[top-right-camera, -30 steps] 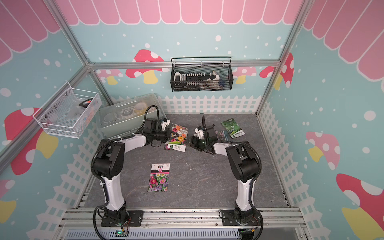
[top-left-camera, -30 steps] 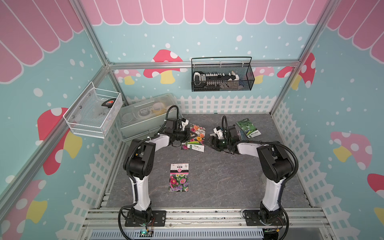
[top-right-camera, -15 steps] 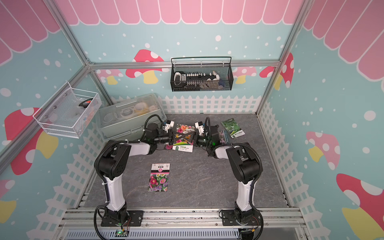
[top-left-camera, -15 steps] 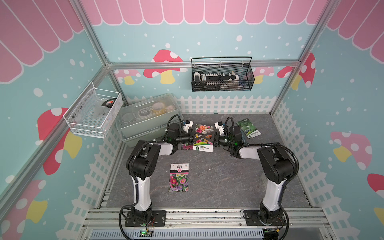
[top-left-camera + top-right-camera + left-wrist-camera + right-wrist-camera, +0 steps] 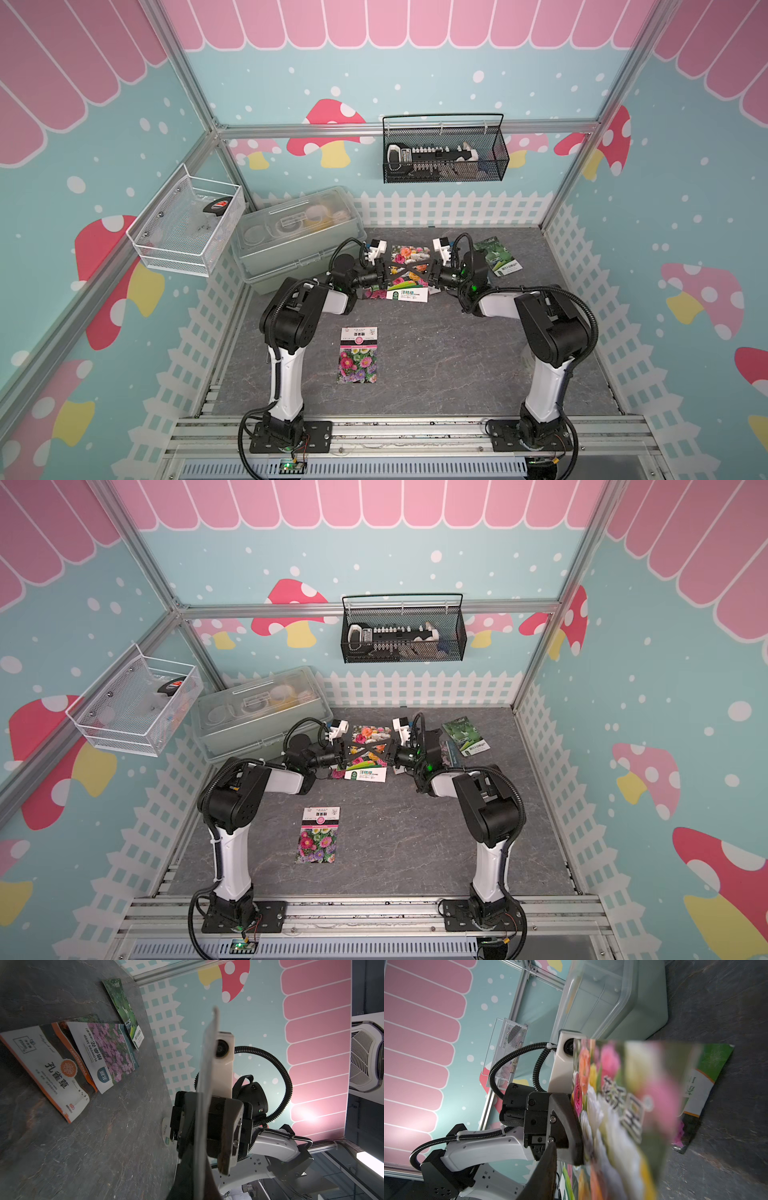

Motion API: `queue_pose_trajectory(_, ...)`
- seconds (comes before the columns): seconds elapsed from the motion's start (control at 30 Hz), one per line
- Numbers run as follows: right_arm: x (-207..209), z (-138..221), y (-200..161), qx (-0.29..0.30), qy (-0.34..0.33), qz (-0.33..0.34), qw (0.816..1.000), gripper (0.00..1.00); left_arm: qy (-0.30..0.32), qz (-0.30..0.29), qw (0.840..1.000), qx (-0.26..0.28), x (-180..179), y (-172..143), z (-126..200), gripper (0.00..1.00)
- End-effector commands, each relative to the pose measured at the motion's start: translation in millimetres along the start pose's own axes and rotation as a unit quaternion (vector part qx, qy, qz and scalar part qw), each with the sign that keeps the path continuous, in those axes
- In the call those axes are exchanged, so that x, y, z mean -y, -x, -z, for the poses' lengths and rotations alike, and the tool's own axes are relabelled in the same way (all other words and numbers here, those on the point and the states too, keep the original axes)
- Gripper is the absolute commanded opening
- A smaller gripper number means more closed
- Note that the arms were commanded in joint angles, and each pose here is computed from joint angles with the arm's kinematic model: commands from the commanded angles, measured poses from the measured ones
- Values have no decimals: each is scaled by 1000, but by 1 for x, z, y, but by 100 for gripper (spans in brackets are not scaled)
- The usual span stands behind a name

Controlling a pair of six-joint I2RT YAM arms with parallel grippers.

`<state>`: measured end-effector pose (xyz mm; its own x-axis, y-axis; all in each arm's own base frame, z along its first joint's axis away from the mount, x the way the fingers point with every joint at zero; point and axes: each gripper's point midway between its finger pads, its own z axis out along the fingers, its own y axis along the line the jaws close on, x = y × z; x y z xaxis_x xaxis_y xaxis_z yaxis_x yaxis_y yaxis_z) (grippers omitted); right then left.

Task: Arrange the seed packets in a row
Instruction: Pick up the seed packet from the center of the board.

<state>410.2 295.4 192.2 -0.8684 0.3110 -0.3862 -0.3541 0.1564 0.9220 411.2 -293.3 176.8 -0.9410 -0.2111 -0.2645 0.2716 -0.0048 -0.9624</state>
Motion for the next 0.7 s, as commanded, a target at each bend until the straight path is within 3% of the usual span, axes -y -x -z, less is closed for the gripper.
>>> queue_pose_trajectory(0.0, -21, 5, 17, 21, 23, 25, 999, 24, 2, 7, 1000, -17, 0, -14, 3, 13)
queue_pose_trajectory(0.2, -11, 3, 20, 18, 20, 12, 1000, 0, 16, 9, 1000, -16, -6, -21, 7, 15)
queue_pose_trajectory(0.33, -9, 3, 18, 14, 22, 8, 1000, 0, 17, 4, 1000, -13, -1, -17, 6, 21)
queue_pose_trajectory(0.47, -1, 5, 10, 4, 8, 0, 1000, 0, 53, 14, 998, 9, -4, -7, 15, 54)
queue_pose_trajectory(0.57, 17, 12, -1, -8, -23, -6, 1000, 0, 134, -7, 990, 52, -8, 8, 38, 78)
queue_pose_trajectory(0.6, 25, 15, -6, -13, -34, -10, 999, 0, 188, -6, 980, 62, -18, 10, 50, 80)
queue_pose_trajectory(0.67, 29, 24, -17, -21, -45, -12, 999, 0, 341, -32, 936, 83, -32, 13, 85, 81)
